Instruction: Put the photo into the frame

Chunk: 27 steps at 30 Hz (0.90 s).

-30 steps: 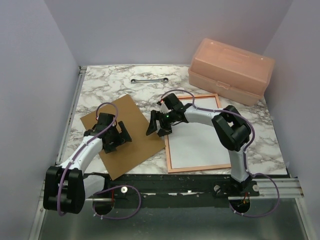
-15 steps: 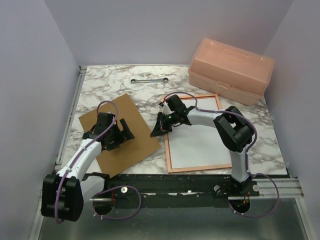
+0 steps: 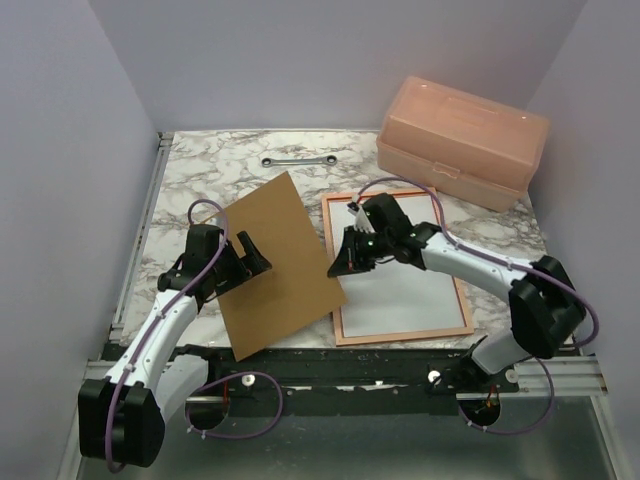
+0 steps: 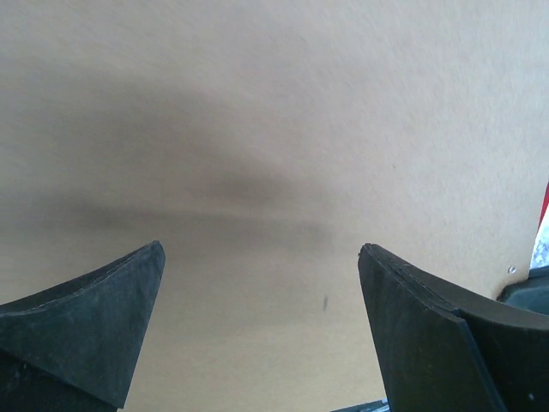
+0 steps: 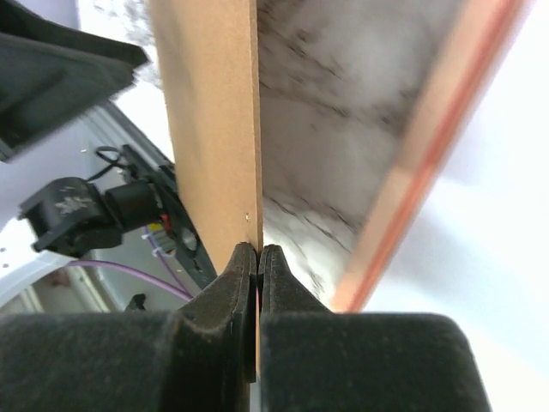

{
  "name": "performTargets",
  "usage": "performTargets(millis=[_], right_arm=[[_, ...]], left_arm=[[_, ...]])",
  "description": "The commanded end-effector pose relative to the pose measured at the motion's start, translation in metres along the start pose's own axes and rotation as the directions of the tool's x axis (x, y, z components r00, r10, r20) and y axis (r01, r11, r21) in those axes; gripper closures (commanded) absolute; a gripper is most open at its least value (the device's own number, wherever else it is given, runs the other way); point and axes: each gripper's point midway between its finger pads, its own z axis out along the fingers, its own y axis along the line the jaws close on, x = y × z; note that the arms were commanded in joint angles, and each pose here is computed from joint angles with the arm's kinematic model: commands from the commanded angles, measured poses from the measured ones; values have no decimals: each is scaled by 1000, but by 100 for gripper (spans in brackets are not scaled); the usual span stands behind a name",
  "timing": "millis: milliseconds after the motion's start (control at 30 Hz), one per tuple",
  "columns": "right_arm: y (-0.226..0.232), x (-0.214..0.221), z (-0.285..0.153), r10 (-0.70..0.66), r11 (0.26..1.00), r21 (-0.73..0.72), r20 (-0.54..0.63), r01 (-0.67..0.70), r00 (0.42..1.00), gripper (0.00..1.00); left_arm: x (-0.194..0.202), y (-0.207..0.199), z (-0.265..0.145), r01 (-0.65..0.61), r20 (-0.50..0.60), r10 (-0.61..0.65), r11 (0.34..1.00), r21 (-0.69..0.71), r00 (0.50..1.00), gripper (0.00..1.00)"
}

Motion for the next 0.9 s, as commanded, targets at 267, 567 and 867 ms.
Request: performTargets(millis=[267,567,867], right_arm=[[-104,68,-74,31,911,402,162,-95,986,61],[-106,50,-49,48,922,379,82,-76,995,19],[-103,38,-31,107,972,207,31,-111,994,24]], left_arm=[[9,-2,8,16,-29,-16,1000,27,999,1],[14,-1,10,8,-53,-7,1000,20,999,1],[12,-15,3,-20,-44,24,996,87,999,1]])
